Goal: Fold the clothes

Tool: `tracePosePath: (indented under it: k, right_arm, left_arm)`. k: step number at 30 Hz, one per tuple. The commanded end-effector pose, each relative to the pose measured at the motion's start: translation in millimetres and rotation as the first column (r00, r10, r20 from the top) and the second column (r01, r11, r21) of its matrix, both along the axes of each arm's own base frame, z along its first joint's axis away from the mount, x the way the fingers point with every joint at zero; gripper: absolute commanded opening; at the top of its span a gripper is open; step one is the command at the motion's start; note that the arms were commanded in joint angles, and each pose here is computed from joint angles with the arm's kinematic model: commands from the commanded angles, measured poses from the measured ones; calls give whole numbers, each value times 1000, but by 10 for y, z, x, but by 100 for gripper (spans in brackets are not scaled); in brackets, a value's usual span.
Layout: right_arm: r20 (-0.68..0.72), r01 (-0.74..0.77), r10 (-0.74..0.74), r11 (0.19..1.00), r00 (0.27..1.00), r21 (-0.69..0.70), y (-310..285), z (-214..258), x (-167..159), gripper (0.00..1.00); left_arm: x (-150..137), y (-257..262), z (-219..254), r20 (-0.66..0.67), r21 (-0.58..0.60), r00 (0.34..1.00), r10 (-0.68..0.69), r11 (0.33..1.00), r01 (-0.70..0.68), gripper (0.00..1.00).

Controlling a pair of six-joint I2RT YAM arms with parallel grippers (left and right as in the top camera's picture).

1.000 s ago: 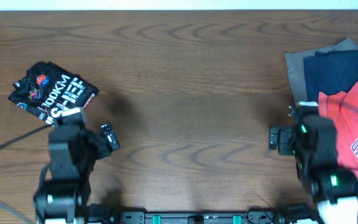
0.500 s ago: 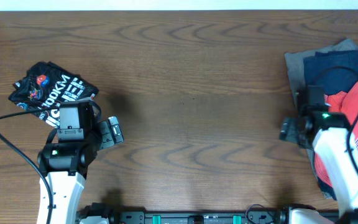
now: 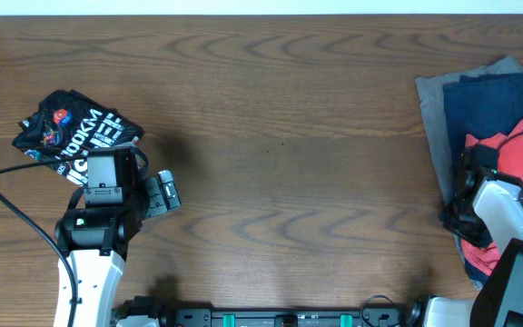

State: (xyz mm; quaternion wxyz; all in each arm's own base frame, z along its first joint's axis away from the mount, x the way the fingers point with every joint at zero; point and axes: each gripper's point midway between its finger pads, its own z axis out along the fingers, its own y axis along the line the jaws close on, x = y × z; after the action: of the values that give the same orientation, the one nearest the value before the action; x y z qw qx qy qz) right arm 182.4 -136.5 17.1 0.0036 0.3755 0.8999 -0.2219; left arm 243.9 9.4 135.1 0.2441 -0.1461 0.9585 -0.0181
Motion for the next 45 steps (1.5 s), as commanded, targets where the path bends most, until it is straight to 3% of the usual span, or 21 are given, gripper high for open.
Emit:
tracePosePath:
  k: [1,7,11,13,15,18,20,27,32,45]
  right_arm:
    - [-4,22,-22,1000,1000,-20,-44,-10,-38,1]
    - [75,-53,48,996,996,71,66,160,207,1]
    - [278,-172,150,984,949,55,47,883,716,1]
    - [431,-297,247,953,868,53,154,1381,1036,1]
    - [585,-489,375,871,719,42,426,1893,1316,1]
    - [715,-773,546,635,437,-13,1041,2471,1406,1]
    - [734,-856,589,516,339,-19,1367,2578,1302,1]
    - [695,-963,668,224,266,152,2292,2208,835,1]
    - [680,-966,696,79,232,248,2846,1789,639,1]
    - [814,-979,581,-177,-18,104,4409,887,763,1]
  left_arm:
    - [36,-12,76,19,-12,1000,3,1000,-2,98]
    - [36,-12,76,19,-12,1000,3,1000,-2,98]
    - [36,-12,76,19,-12,1000,3,1000,-2,98]
    - [36,-11,76,19,-11,1000,2,1000,-2,98]
    - [36,-11,76,19,-12,1000,3,1000,-3,98]
    - [36,-11,76,19,-12,1000,3,1000,-3,98]
    - [36,-12,76,19,-12,1000,3,1000,-2,98]
    - [36,-11,76,19,-12,1000,3,1000,-3,98]
    - [36,-12,76,19,-12,1000,3,1000,-2,98]
    - [37,-24,76,19,-18,1000,0,1000,1,98]
